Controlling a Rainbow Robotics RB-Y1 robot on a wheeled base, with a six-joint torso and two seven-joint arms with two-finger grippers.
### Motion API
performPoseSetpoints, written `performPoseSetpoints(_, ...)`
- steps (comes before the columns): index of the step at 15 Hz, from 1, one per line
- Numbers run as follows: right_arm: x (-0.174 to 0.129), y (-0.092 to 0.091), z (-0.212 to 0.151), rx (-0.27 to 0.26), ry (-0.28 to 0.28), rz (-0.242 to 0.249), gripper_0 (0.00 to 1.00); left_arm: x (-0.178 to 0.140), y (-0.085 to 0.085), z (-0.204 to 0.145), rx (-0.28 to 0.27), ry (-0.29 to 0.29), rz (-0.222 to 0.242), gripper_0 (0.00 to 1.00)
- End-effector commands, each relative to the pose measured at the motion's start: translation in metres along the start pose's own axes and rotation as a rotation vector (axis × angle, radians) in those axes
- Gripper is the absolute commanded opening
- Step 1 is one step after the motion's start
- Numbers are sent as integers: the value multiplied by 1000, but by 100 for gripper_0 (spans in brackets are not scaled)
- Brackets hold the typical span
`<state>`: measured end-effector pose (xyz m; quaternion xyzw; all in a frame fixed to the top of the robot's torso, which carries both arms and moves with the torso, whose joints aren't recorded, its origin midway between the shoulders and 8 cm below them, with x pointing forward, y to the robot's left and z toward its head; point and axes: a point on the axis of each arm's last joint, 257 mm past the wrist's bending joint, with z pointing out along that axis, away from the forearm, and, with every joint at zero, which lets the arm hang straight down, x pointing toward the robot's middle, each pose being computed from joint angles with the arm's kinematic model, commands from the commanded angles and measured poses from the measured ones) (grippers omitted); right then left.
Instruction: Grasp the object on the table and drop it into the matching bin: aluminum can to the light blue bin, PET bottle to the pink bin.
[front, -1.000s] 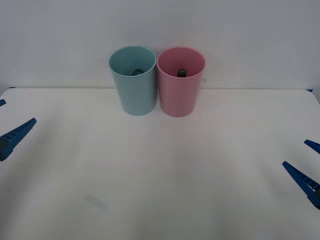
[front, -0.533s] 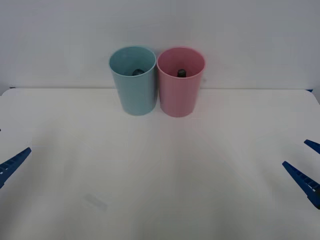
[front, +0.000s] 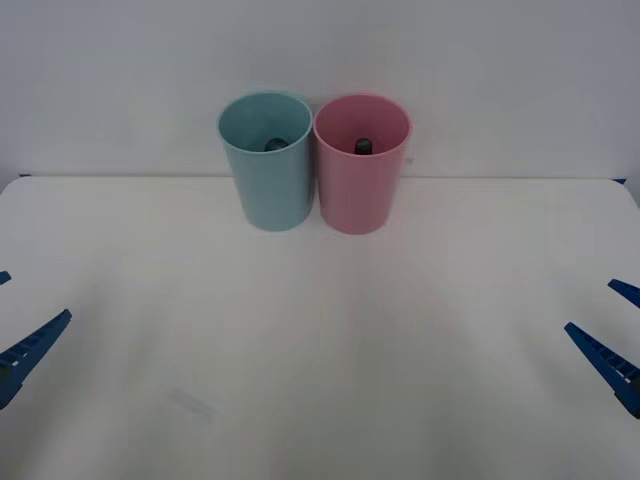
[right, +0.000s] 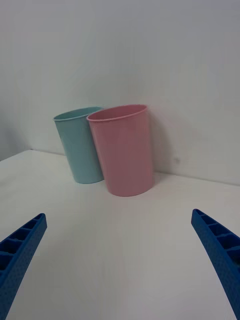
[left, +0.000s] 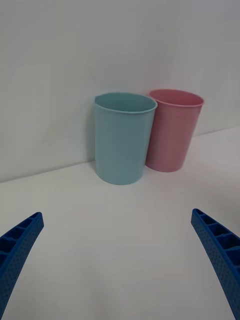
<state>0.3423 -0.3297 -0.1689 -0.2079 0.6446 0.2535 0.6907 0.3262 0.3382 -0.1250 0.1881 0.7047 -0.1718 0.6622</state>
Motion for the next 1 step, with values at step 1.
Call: performPoseSetpoints(1, 0, 0, 0, 0, 0, 0, 100, 0, 0, 0, 0, 1, 0, 100)
